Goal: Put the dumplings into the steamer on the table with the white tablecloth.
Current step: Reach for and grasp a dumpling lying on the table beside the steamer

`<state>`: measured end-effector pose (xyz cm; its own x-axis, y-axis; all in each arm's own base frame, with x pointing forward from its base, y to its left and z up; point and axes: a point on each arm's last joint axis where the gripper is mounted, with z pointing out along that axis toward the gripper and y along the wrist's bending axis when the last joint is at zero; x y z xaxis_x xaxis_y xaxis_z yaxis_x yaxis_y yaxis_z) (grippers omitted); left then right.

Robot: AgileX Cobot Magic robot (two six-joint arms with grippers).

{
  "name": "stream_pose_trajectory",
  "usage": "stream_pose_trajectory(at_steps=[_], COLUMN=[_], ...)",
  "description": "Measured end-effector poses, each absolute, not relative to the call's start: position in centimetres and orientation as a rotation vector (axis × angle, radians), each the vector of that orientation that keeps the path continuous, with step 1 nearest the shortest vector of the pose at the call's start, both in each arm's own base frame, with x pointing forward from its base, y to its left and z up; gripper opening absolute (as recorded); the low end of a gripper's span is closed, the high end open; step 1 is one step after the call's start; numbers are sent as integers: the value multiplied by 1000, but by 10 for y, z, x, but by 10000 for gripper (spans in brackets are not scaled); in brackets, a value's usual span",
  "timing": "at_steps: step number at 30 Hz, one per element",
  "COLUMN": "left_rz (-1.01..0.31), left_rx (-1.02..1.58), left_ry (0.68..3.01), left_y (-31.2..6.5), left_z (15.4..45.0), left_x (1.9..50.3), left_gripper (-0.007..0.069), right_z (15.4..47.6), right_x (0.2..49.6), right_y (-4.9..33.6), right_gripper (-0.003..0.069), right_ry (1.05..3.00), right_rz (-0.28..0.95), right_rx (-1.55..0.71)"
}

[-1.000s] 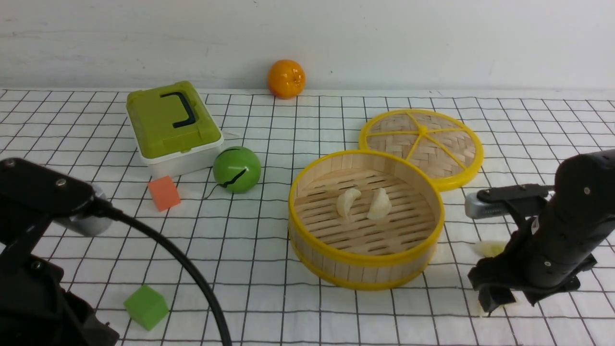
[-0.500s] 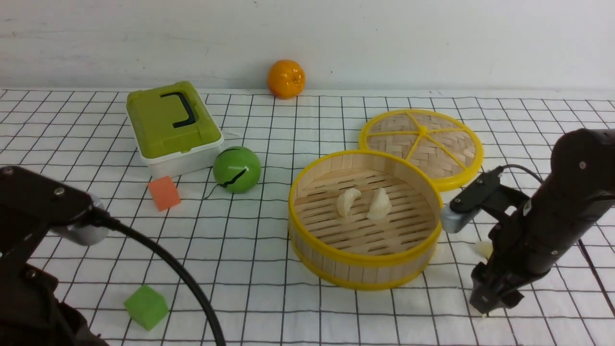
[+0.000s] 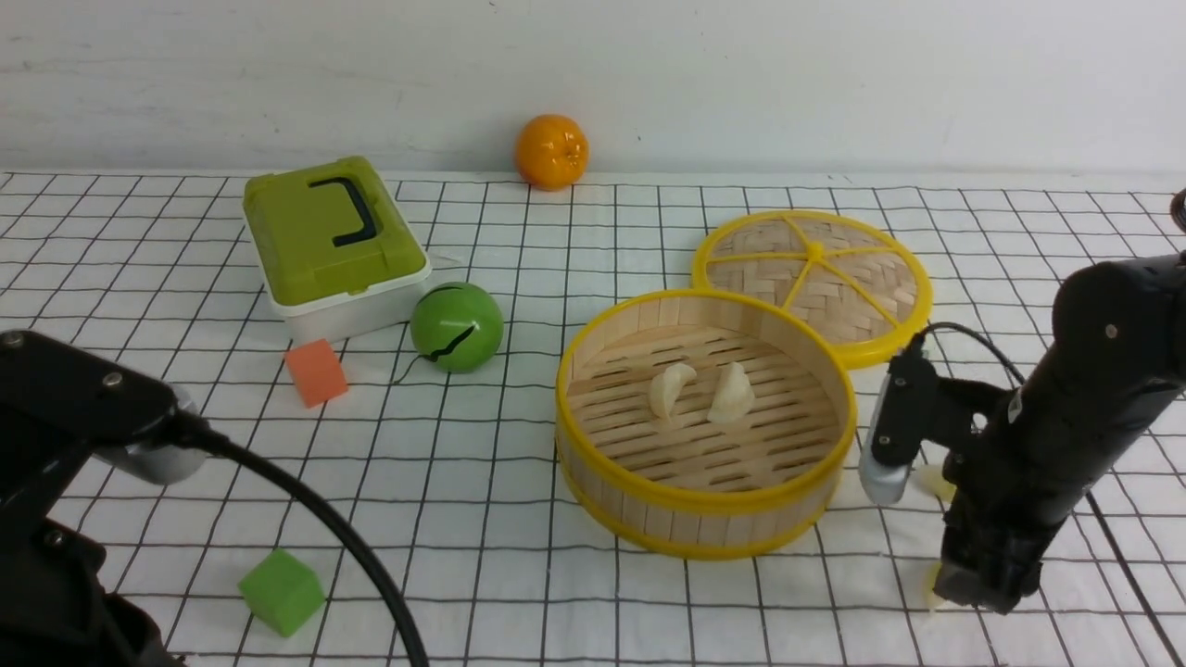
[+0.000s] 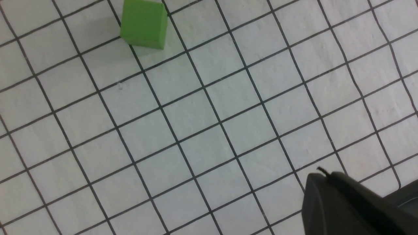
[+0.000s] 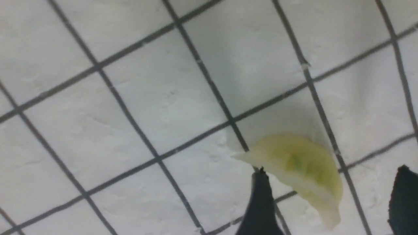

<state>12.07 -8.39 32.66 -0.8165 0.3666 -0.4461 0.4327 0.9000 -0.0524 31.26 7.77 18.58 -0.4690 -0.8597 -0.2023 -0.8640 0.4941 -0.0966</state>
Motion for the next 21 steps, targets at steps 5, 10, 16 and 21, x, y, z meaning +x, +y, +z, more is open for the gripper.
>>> stream_pose_trajectory(at_steps=[5, 10, 16, 21], left_rz=[-206, -196, -195, -201], left_rx=[584, 588, 588, 588], left_ry=[2638, 2657, 2659, 2664], left_y=[-84, -83, -82, -83], left_z=[326, 325, 325, 325], left_x=[120, 119, 119, 118], left_gripper=[-13, -13, -13, -13], right_z=[170, 165, 165, 164], right_x=[315, 316, 317, 317], right_y=[83, 80, 73, 72], right_gripper=[417, 379, 303, 253], right_ry=[2351, 2310, 2265, 2271], right_rz=[92, 40, -70, -87], right_rx=[-1756, -1853, -1970, -1974])
